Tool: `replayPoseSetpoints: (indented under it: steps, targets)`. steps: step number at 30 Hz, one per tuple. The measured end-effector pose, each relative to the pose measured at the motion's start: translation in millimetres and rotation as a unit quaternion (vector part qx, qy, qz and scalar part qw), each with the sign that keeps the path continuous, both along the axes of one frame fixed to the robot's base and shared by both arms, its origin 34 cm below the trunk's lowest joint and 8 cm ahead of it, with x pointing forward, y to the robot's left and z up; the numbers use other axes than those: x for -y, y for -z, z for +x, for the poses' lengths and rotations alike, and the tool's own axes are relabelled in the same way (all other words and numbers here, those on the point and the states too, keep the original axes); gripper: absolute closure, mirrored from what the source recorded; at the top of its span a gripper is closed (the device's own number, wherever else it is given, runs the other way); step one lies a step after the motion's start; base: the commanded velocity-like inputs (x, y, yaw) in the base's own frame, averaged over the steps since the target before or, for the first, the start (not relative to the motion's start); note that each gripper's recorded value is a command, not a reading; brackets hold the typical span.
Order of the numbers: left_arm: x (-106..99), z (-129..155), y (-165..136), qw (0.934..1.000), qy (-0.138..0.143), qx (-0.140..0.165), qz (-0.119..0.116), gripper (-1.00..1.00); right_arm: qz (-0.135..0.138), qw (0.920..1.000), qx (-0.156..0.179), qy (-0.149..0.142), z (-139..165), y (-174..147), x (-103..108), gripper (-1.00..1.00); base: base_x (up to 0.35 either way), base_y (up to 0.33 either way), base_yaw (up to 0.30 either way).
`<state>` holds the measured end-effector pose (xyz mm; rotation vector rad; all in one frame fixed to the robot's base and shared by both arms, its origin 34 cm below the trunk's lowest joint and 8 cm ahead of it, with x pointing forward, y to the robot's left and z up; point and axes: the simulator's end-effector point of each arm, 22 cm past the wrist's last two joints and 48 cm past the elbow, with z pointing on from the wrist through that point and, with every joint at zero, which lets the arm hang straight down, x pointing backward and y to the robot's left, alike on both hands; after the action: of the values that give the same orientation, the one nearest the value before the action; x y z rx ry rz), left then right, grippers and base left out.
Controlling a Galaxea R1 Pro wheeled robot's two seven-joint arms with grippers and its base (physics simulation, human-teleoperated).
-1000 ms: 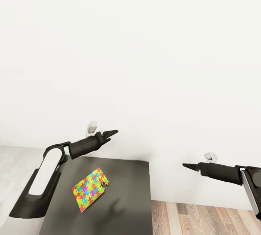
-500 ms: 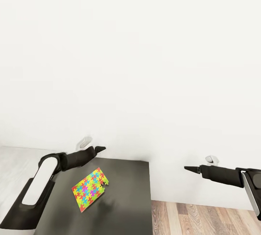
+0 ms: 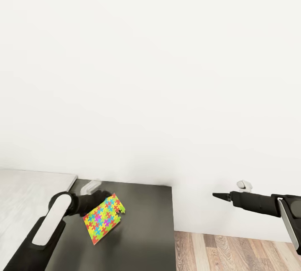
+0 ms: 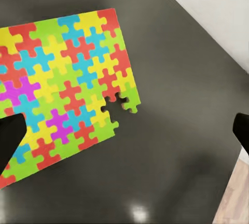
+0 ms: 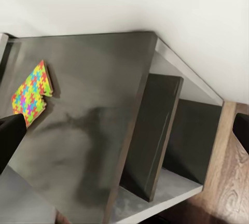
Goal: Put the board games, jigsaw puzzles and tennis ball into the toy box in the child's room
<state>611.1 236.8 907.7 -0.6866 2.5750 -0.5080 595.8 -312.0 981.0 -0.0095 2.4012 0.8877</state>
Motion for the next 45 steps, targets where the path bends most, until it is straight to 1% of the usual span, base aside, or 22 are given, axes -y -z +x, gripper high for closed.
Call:
replayPoseSetpoints:
  steps: [3,5,6,8,10,11,15,17,19,20,21,23,29,34,40,45]
  targets:
    - [-17,-9,32,0.9989,-0.028,-0.032,0.019,-1.0,-0.002,1.0,-0.001,0.0,0,1,0,-1.0,0.0,0.0,0.0]
    - [-25,-9,48,0.9978,-0.042,-0.044,0.026,-1.0,-0.004,1.0,-0.002,0.0,-1,2,1,-1.0,0.0,0.0,0.0]
    - [-25,-9,48,0.9978,-0.042,-0.044,0.026,-1.0,-0.004,1.0,-0.002,0.0,-1,2,1,-1.0,0.0,0.0,0.0]
    - [-31,-8,60,0.9972,-0.049,-0.049,0.029,-1.0,-0.006,1.0,-0.003,0.0,-1,3,2,-1.0,0.0,0.0,0.0]
    - [-34,-7,71,0.9971,-0.05,-0.05,0.029,-1.0,-0.008,1.0,-0.003,0.0,-1,3,3,-1.0,0.0,0.0,0.0]
    - [-34,-6,72,0.9971,-0.05,-0.05,0.029,-1.0,-0.008,1.0,-0.003,0.0,-1,3,3,-1.0,0.0,0.0,0.0]
    - [-41,-1,84,0.9976,-0.045,-0.039,0.035,-1.0,-0.01,0.9999,-0.004,0.0,-1,3,4,-1.0,0.0,0.0,0.0]
    - [-48,5,85,0.998,-0.045,-0.025,0.038,-1.0,-0.01,0.9999,-0.004,0.0,-2,3,4,-1.0,0.0,0.0,0.0]
    - [-51,8,84,0.998,-0.046,-0.02,0.037,-1.0,-0.01,0.9999,-0.004,-0.001,-2,3,4,-1.0,0.0,0.0,0.0]
    - [-55,15,81,0.9982,-0.047,-0.009,0.036,-1.0,-0.01,0.9999,-0.004,-0.001,-2,3,4,-1.0,0.0,0.0,0.0]
    - [-55,15,81,0.9982,-0.047,-0.009,0.036,-1.0,-0.01,0.9999,-0.004,-0.001,-2,3,4,-1.0,0.0,0.0,0.0]
    - [-57,25,73,0.9983,-0.048,0.006,0.032,-1.0,-0.011,0.9999,-0.004,-0.001,-2,3,4,-1.0,0.0,0.0,0.0]
    - [-64,43,60,0.9979,-0.049,0.026,0.033,-1.0,-0.011,0.9999,-0.004,-0.002,-2,4,3,-1.0,0.0,0.0,0.0]
    - [-77,49,55,0.9974,-0.053,0.032,0.037,-1.0,-0.011,0.9999,-0.003,-0.003,-2,4,2,-1.0,0.0,0.0,0.0]
    - [-85,54,57,0.9974,-0.057,0.035,0.029,-1.0,-0.011,0.9999,-0.003,-0.003,-1,4,2,-1.0,0.0,0.0,0.0]
    - [-99,53,69,0.9969,-0.068,0.032,0.023,-1.0,-0.011,0.9999,-0.002,-0.003,-1,4,2,-1.0,0.0,0.0,0.0]
